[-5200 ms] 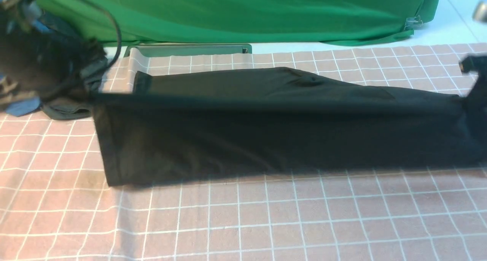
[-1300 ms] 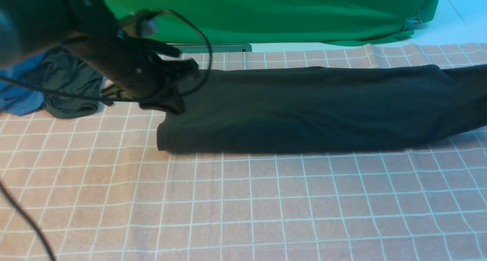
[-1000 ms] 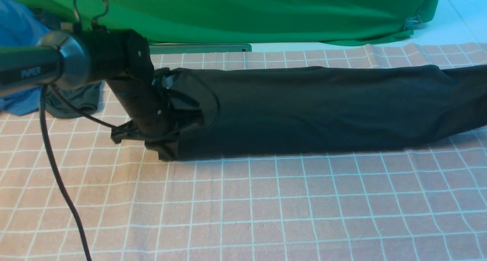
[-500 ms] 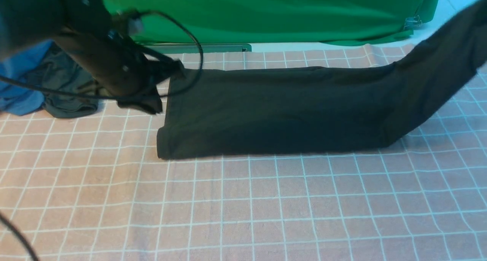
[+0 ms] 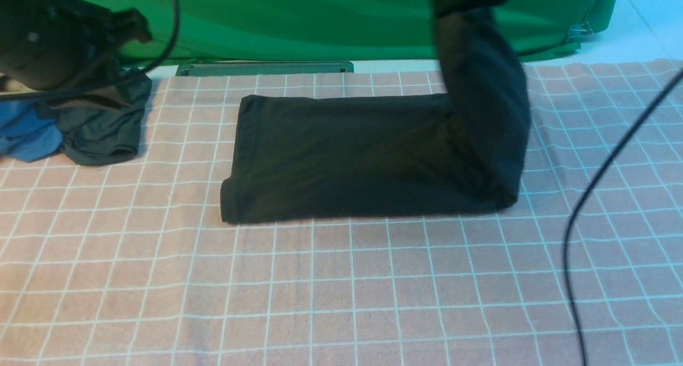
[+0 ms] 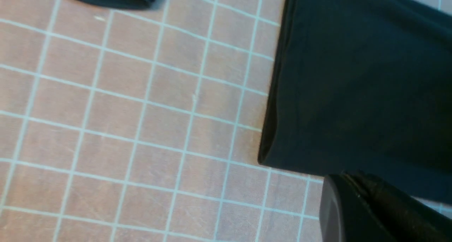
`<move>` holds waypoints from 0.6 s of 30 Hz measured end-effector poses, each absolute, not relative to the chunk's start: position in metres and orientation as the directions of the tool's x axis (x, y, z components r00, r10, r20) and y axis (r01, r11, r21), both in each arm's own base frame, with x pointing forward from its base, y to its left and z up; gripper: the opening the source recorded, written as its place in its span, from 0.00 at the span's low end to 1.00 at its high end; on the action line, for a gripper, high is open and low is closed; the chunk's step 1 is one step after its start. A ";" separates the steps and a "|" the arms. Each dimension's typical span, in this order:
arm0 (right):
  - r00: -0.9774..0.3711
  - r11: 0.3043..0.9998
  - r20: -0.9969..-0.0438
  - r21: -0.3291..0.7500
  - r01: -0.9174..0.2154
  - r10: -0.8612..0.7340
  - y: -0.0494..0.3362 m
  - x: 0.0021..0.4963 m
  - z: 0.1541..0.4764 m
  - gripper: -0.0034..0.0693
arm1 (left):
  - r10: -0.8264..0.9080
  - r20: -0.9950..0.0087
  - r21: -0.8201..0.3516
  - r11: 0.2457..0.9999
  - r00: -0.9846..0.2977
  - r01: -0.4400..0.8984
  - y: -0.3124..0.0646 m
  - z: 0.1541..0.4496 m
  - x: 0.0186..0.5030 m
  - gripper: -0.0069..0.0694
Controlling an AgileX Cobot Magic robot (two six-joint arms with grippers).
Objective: Fold a long-sleeved shirt over a pink coffee tablecloth.
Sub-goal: 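Fold the right end of the dark garment over onto its left end with the right gripper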
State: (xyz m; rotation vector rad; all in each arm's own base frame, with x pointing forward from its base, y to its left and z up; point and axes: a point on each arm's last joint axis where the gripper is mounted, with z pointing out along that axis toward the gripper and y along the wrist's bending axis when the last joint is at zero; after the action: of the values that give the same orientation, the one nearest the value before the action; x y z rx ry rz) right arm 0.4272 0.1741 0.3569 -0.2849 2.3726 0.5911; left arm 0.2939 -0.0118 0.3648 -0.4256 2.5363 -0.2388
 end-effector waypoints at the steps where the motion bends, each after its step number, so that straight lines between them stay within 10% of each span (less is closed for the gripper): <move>1: -0.752 0.856 -0.657 0.358 -0.373 -0.053 0.193 0.427 0.349 0.13 | -0.358 -0.491 -0.261 0.930 -0.795 -0.258 -0.010 0.366 0.293 0.11; 18: -0.785 0.773 -0.615 0.462 -0.435 -0.075 0.322 0.417 0.250 0.13 | -0.359 -0.473 -0.298 0.925 -0.805 -0.237 -0.013 0.367 0.292 0.11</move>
State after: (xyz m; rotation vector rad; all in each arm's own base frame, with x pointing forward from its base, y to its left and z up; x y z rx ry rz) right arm 0.4165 0.3219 0.2500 -0.3796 2.3789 0.8132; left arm 0.2915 -0.0130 0.3666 -0.4257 2.5422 -0.3046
